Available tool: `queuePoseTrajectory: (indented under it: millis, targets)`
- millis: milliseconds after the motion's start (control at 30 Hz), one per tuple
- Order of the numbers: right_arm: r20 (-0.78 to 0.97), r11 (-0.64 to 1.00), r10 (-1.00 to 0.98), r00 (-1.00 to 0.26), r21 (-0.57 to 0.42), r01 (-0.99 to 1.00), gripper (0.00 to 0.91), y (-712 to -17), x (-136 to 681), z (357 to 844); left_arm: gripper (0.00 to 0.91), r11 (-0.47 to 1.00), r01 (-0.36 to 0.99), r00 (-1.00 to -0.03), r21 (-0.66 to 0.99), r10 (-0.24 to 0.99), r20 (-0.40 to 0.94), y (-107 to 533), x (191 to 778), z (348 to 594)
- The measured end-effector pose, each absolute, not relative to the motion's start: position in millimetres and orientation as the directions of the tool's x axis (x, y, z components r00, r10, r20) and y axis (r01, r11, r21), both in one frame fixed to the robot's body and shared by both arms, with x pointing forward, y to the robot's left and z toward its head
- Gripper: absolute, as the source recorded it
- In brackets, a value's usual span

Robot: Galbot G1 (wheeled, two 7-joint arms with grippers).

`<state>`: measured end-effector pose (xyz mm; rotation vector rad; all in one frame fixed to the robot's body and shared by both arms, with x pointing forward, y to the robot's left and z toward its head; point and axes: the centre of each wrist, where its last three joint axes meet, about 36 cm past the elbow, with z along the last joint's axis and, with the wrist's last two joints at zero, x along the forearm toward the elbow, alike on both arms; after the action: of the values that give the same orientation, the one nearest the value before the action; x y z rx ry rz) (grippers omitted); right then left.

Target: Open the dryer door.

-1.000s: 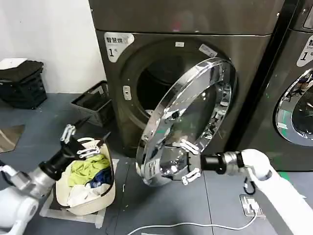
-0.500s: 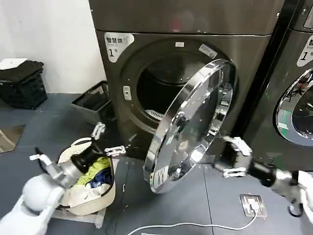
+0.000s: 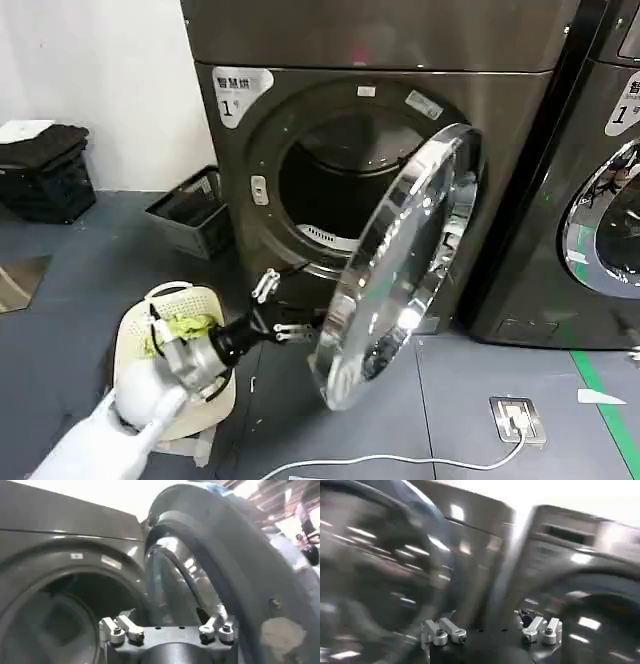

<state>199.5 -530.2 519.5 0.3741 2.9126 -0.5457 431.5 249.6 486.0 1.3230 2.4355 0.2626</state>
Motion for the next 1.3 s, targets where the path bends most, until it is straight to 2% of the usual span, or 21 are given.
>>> queuePoseTrajectory:
  millis: [267, 567, 800, 1300]
  targets:
    - [-0.15, 0.764, 0.529, -0.836, -0.346, 0.545, 0.907, -541.6, 135.8, 510.6, 0.907, 0.487, 0.813, -0.442, 0.318, 0.873, -0.206, 221.6, 446.8, 480.6]
    - [-0.171, 0.617, 0.71, -0.683, -0.316, 0.721, 0.907, -548.0, 79.2, 514.9, 0.907, 0.426, 0.853, -0.379, 0.301, 0.903, -0.204, 172.1, 468.3, 475.2]
    - [-0.188, 0.527, 0.782, -0.594, -0.312, 0.791, 0.907, -549.9, 43.6, 520.8, 0.907, 0.376, 0.88, -0.326, 0.291, 0.923, -0.206, 130.5, 486.5, 470.3]
    - [-0.218, 0.429, 0.843, -0.491, -0.276, 0.86, 0.907, -535.6, 15.8, 532.7, 0.907, 0.218, 0.935, -0.177, 0.278, 0.97, -0.166, 13.5, 513.7, 467.4]
